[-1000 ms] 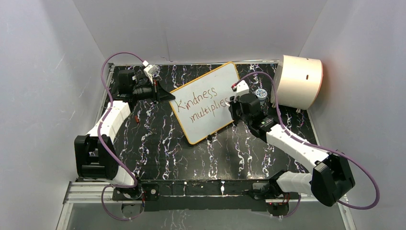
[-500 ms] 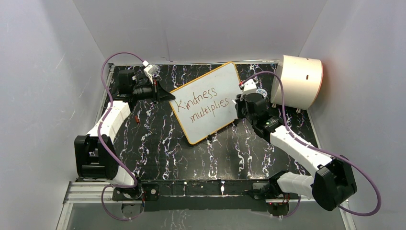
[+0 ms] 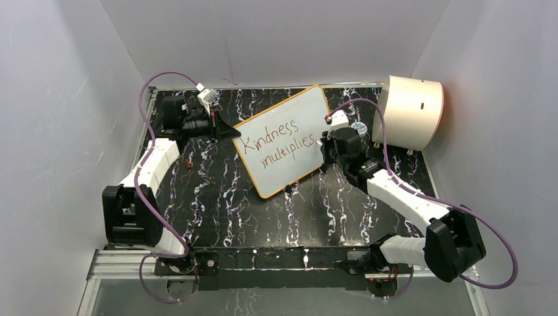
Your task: Write a sentence on the whiteboard
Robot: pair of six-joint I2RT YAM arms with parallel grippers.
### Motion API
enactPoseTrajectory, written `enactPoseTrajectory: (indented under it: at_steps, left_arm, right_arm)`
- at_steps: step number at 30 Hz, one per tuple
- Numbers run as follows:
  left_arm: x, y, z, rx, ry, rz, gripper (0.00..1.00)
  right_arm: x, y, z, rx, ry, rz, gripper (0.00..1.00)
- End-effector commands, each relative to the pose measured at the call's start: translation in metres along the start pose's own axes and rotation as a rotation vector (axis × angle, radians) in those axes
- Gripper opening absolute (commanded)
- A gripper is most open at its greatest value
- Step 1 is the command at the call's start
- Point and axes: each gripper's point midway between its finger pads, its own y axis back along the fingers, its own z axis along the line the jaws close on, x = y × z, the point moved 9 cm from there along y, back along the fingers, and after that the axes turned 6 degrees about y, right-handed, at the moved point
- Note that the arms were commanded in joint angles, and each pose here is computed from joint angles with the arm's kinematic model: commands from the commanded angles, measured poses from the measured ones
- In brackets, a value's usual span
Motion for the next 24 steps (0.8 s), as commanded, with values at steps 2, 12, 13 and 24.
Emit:
enactPoseTrajectory:
  at_steps: [2, 12, 13, 24]
  left_arm:
    - [0.044, -0.016, 0.012, -0.048, 0.089, 0.153, 0.00]
    - [0.031, -0.013, 0.002, -0.080, 0.071, 0.120, 0.15]
    - [0.027, -0.012, -0.002, -0.080, 0.073, 0.109, 0.19]
    - [-0.025, 0.026, -0.054, -0.313, 0.023, -0.083, 0.92]
  right_arm:
    - [-0.006, -0.001, -0.001, -0.003, -0.019, -0.043, 0.00]
    - [-0.033, 0.050, -0.016, 0.052, -0.009, -0.127, 0.00]
    - [-0.035, 0.055, -0.017, 0.056, -0.010, -0.134, 0.00]
    - [-0.040, 0.101, -0.028, 0.089, -0.017, -0.185, 0.00]
